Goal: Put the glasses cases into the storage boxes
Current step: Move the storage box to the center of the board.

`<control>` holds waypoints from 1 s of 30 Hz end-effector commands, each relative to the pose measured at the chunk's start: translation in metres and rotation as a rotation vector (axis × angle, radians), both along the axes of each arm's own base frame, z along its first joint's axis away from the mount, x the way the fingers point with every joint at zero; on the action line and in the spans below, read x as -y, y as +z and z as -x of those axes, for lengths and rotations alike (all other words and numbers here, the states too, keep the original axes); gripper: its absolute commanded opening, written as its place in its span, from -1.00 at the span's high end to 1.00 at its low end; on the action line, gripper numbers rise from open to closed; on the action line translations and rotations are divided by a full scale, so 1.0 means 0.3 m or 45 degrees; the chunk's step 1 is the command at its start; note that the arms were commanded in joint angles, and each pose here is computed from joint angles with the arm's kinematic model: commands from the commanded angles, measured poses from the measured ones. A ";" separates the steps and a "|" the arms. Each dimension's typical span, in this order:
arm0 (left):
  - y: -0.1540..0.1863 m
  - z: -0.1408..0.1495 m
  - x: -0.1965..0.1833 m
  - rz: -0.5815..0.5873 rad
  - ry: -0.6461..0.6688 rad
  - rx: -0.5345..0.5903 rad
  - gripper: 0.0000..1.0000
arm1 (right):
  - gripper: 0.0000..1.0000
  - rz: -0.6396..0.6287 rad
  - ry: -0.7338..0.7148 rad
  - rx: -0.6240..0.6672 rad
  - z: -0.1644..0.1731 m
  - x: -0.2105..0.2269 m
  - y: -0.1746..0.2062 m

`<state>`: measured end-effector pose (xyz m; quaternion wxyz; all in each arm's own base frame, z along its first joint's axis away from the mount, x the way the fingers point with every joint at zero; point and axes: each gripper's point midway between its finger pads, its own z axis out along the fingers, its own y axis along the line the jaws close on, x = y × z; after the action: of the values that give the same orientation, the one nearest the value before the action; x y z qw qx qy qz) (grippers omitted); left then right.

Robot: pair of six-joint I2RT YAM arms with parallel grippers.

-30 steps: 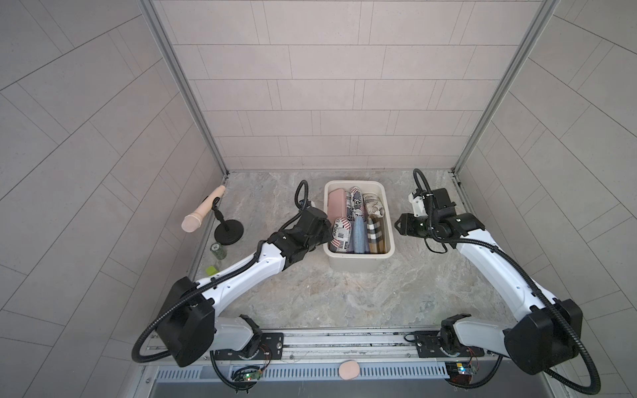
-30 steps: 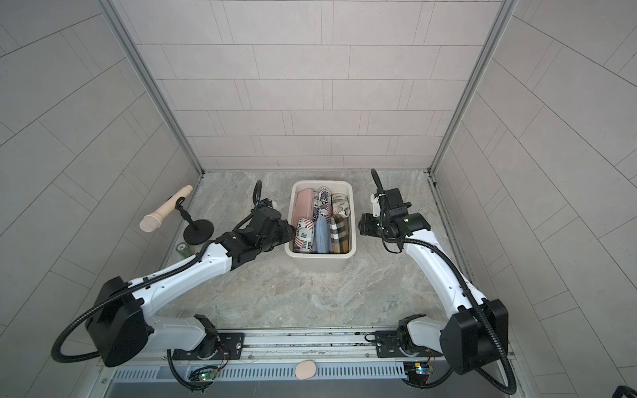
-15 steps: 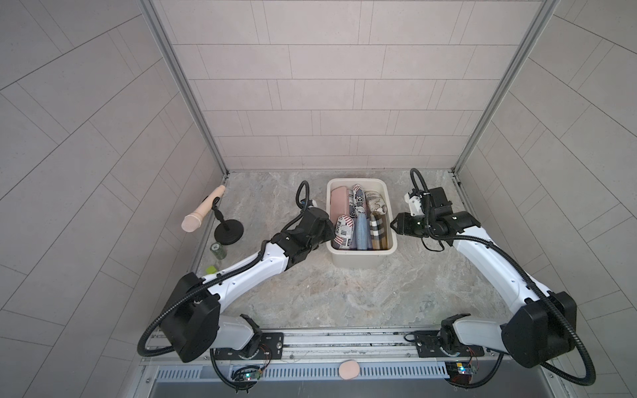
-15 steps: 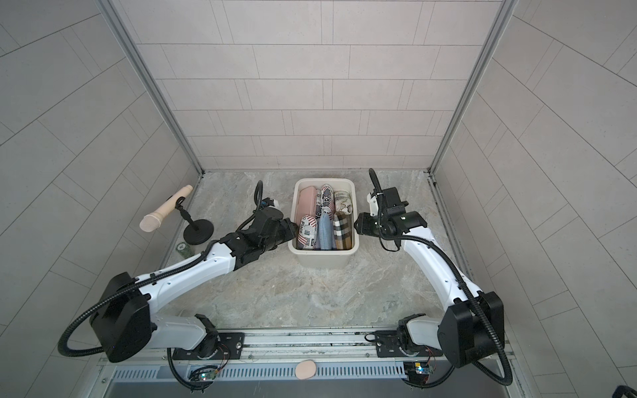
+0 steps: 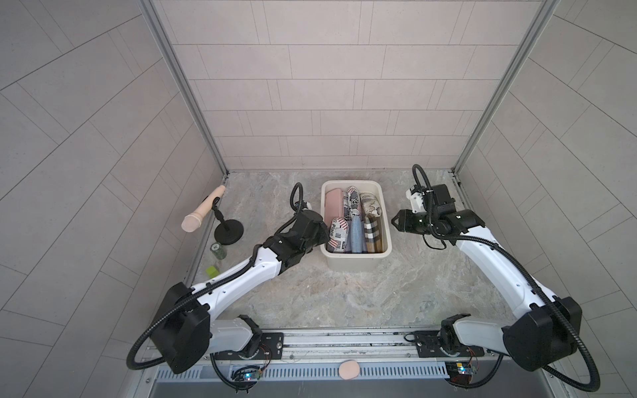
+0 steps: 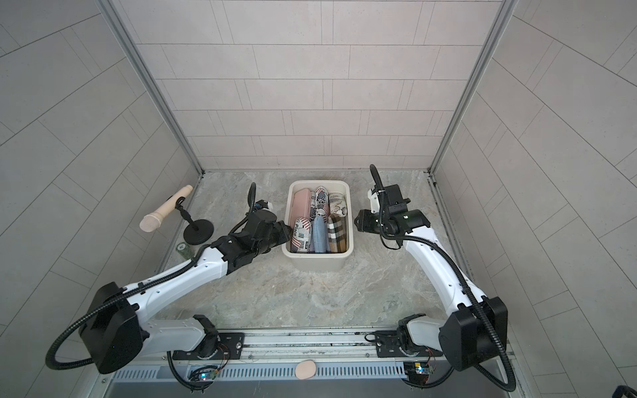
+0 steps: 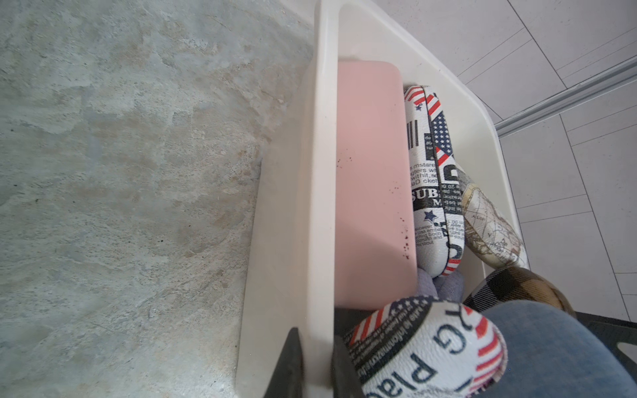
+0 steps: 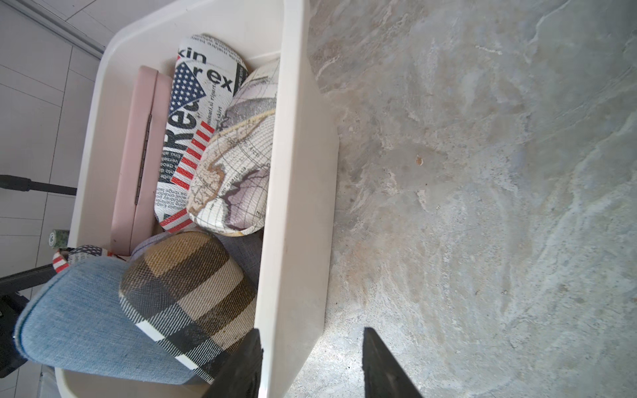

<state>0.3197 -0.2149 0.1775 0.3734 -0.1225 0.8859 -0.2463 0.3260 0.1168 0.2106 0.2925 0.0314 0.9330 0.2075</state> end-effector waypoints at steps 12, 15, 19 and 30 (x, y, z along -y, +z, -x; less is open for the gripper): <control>0.187 0.017 -0.065 0.106 -0.073 0.169 0.95 | -0.16 0.112 -0.084 0.185 0.040 0.084 0.110; 0.204 0.016 -0.037 0.090 -0.143 0.168 0.49 | -0.33 0.121 -0.092 0.255 0.042 0.094 0.156; 0.282 0.023 -0.045 -0.022 -0.222 0.233 -0.21 | -0.64 0.193 -0.123 0.355 0.048 0.135 0.232; 0.439 0.052 -0.147 -0.351 -0.280 0.346 -1.00 | -0.99 0.256 -0.269 0.661 0.065 0.220 0.466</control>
<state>0.3079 -0.1851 0.3093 0.4746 0.0255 0.8485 -0.2328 0.3084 0.0604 0.3256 0.4978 0.0321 0.8613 0.0969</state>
